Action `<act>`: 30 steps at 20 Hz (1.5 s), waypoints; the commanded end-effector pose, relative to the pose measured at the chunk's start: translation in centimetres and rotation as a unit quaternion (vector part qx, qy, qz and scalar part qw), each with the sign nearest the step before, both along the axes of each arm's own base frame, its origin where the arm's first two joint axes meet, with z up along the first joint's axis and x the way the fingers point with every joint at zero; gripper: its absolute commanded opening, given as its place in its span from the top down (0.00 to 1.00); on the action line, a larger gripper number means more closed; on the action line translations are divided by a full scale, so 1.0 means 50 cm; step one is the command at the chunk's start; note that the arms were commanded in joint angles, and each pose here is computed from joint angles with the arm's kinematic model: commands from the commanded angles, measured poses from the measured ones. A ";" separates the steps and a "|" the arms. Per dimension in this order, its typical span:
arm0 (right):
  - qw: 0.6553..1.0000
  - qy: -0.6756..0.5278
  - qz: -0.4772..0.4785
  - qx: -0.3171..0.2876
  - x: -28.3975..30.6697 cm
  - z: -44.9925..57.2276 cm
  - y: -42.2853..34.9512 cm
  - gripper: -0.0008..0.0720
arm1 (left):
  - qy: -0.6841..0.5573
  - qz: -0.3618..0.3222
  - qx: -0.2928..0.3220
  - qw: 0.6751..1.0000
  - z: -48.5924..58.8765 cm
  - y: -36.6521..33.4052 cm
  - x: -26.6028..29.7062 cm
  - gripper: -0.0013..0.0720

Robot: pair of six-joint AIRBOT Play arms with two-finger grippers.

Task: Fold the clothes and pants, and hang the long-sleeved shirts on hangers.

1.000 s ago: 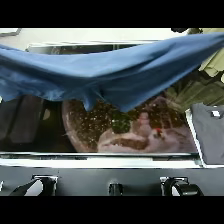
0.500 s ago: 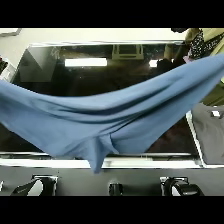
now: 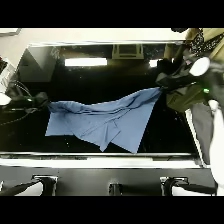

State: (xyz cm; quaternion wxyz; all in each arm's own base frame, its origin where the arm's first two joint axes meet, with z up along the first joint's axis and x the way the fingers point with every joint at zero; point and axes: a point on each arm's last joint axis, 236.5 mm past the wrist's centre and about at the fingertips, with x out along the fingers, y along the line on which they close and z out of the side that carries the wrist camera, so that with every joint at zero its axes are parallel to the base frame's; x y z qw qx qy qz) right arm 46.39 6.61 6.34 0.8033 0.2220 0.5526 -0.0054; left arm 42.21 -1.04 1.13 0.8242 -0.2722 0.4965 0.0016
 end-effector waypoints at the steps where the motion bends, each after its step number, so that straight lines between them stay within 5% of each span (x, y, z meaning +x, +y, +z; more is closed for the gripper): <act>1: 0.998 0.035 -0.025 0.042 0.076 -0.171 0.031 0.94 | 0.050 0.008 -0.001 0.999 -0.150 -0.001 0.039 0.96; 5: 0.997 0.022 -0.048 0.053 0.119 -0.229 0.031 0.93 | 0.052 0.004 0.000 0.999 -0.167 0.004 0.081 0.96; 6: 0.997 0.019 -0.049 0.055 0.122 -0.227 0.031 0.86 | 0.044 -0.008 0.006 0.999 -0.160 0.005 0.089 0.96; 8: 0.998 0.006 -0.016 0.055 0.119 -0.192 0.038 0.40 | 0.032 -0.036 0.018 0.999 -0.138 0.004 0.099 0.96; 9: 0.998 -0.010 0.024 0.055 0.112 -0.159 0.040 0.34 | 0.029 -0.047 0.021 0.998 -0.126 0.006 0.103 0.96; 16: 0.992 0.056 0.076 0.085 -0.121 -0.003 -0.066 0.33 | 0.053 -0.049 0.010 0.997 -0.109 0.036 0.083 0.96; 23: 0.953 0.129 0.032 0.272 -0.381 -0.107 0.252 0.33 | 0.067 -0.053 0.005 0.996 -0.113 0.035 0.070 0.96; 30: 0.951 0.175 0.009 0.256 -0.537 -0.235 0.483 0.23 | 0.074 -0.057 0.003 0.996 -0.115 0.032 0.063 0.96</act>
